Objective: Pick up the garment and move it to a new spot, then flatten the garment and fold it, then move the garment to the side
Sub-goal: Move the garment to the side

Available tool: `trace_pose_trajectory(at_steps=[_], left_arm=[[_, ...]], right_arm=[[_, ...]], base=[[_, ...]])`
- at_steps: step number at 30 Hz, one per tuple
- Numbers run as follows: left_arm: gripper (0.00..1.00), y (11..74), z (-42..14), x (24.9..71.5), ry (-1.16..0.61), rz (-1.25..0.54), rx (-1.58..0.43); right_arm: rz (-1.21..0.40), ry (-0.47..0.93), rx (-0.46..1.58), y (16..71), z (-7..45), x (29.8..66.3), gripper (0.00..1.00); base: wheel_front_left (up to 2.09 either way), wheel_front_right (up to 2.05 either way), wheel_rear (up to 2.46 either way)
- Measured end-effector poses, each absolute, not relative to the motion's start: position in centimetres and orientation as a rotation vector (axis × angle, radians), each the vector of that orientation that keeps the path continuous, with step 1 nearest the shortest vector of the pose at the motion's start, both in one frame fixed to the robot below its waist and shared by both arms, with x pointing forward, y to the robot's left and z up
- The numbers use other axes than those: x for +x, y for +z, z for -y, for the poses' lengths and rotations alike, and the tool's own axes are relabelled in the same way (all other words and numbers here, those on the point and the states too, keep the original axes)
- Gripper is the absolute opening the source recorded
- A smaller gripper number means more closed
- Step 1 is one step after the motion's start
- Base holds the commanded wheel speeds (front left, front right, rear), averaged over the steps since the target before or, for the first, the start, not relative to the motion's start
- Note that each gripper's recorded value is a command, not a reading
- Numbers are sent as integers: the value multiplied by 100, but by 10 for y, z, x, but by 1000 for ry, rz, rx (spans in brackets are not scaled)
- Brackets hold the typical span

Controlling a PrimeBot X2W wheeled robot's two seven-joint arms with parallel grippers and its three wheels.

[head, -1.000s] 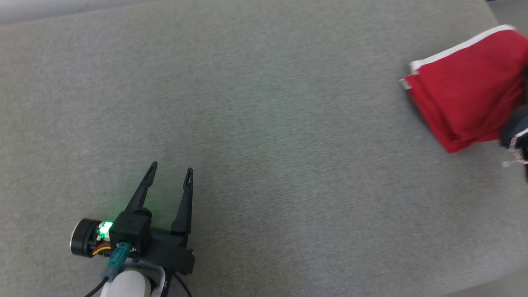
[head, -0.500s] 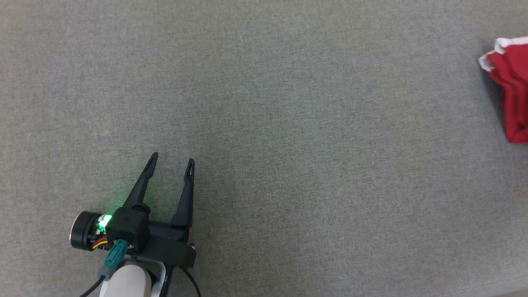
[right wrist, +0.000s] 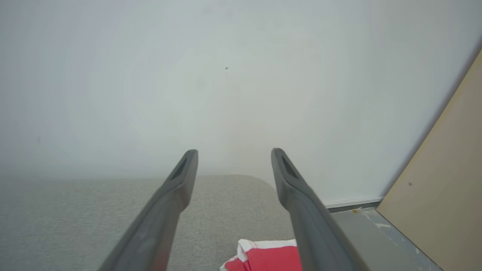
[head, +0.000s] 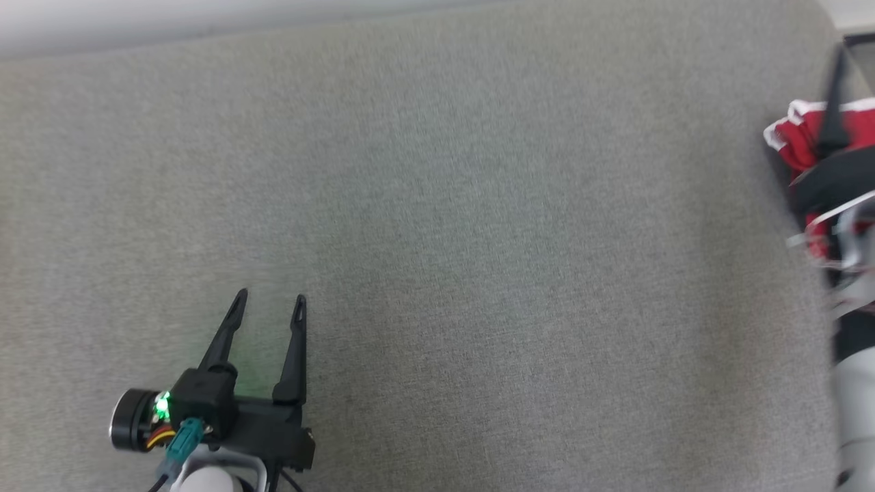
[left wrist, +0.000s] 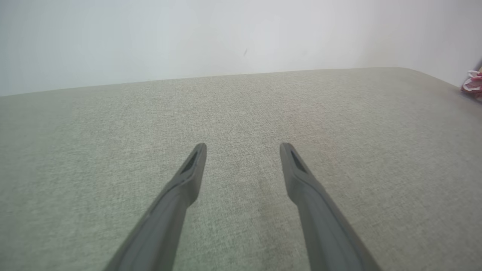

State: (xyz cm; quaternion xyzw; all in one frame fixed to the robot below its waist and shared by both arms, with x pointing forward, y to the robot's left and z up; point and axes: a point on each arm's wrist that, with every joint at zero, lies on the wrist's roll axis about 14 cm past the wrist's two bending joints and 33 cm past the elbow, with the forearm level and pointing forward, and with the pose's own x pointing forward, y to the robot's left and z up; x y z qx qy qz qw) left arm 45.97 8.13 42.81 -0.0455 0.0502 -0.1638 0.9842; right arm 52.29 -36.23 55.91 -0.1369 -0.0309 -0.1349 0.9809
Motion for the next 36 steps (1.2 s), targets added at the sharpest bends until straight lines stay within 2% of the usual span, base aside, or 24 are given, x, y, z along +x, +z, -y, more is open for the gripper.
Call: trace_pose_trajectory(at_steps=[6,15,23,36], left_arm=[[100,442,-97,447,-278,-80,-99],[100,455,-125,423,-196,-63,-111],[100,460,-144,403,-136,-56,-110],[100,462,-162,381,-74,-57,-109]], right_arm=[[72,-97,-186,539,287,507,100],[-50,75,-46,478,204,461,100],[-54,79,34,472,186,435,100],[-24,28,51,478,193,405,100]], base=[[0,0,0],[0,0,0],[0,0,0],[0,0,0]])
